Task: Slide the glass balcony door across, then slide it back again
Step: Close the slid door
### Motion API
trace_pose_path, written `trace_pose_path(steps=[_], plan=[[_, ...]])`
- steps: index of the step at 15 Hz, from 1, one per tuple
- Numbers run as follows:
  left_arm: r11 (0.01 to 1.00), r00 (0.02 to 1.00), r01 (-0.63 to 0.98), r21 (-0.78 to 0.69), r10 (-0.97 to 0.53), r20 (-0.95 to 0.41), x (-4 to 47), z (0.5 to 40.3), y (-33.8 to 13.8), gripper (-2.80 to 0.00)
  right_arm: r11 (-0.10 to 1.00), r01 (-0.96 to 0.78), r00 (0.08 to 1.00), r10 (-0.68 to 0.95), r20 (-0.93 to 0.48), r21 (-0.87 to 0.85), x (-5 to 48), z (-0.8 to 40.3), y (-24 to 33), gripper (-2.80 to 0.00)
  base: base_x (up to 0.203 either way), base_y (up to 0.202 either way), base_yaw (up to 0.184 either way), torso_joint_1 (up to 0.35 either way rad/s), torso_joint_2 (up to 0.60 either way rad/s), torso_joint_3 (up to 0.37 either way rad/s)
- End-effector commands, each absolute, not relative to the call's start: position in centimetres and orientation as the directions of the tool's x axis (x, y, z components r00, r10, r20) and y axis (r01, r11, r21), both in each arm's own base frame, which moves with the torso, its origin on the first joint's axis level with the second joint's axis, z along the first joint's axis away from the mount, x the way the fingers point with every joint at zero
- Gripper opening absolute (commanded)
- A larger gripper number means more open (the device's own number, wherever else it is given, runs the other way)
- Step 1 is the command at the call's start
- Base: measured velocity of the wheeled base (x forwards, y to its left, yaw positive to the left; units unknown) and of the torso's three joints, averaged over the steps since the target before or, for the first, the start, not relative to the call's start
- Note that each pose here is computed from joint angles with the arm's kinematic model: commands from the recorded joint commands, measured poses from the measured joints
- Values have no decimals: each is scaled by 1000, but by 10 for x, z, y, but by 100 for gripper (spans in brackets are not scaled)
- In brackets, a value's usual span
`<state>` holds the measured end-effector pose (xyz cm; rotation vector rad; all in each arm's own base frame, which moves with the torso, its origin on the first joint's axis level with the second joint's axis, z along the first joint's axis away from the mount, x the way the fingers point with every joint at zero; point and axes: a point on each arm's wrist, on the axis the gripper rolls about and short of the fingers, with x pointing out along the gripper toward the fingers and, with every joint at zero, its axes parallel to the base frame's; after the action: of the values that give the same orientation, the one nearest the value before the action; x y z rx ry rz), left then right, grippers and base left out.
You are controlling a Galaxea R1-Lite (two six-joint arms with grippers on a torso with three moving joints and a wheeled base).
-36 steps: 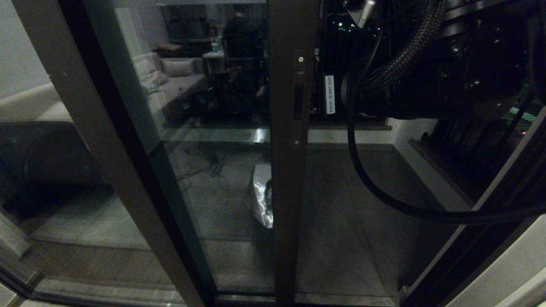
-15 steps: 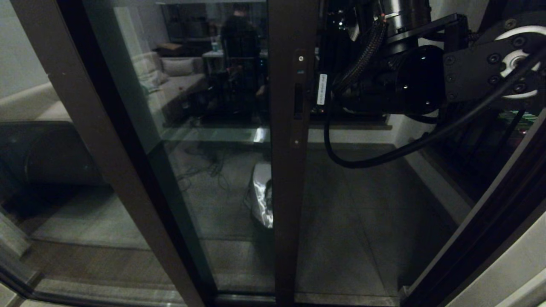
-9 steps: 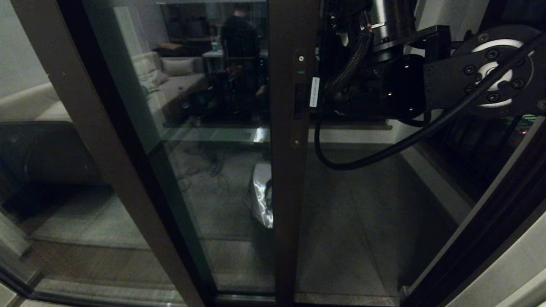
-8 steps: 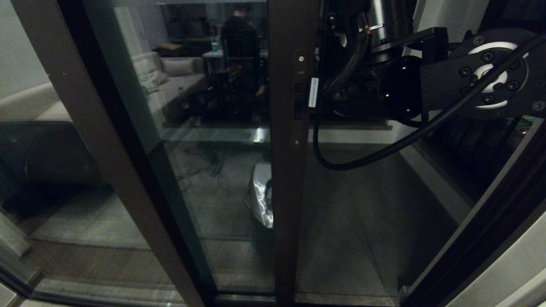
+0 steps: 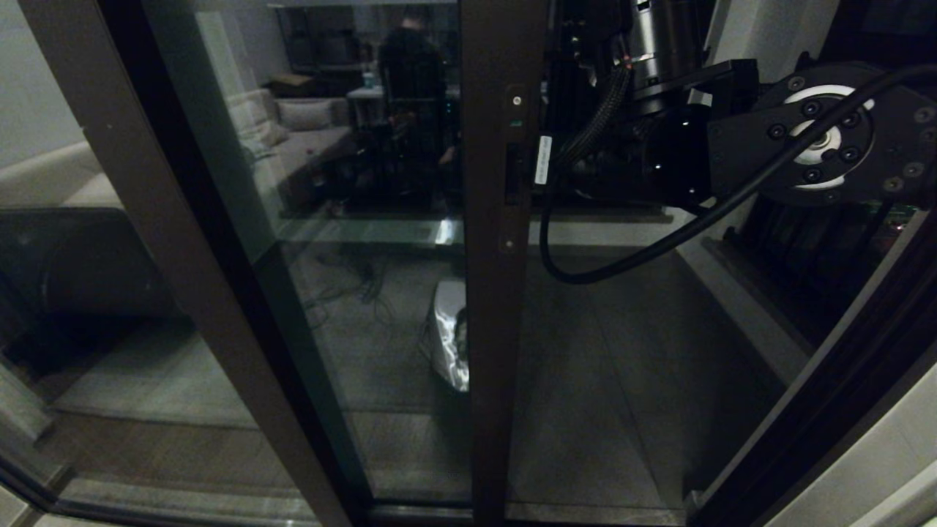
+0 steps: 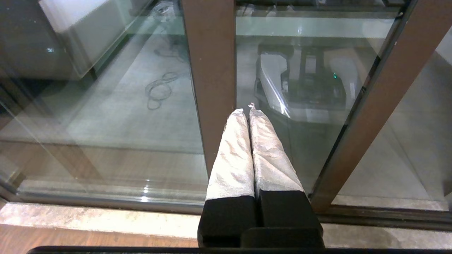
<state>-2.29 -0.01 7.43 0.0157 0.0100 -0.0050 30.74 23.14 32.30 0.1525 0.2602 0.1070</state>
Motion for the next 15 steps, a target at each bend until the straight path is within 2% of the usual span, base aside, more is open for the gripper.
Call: trace_pose_path(steps=[1,15], plan=[[1000,1000,3,15,-3,-11,-23,74,0,-280,985,-55,965,95,-246,164,316,322,224,0,0,0,0,0,0,0],[1000,1000,3,15,-3,-11,-23,74,0,-280,987,-2,969,42,-243,163,322,324,203,0,0,0,0,0,0,0]])
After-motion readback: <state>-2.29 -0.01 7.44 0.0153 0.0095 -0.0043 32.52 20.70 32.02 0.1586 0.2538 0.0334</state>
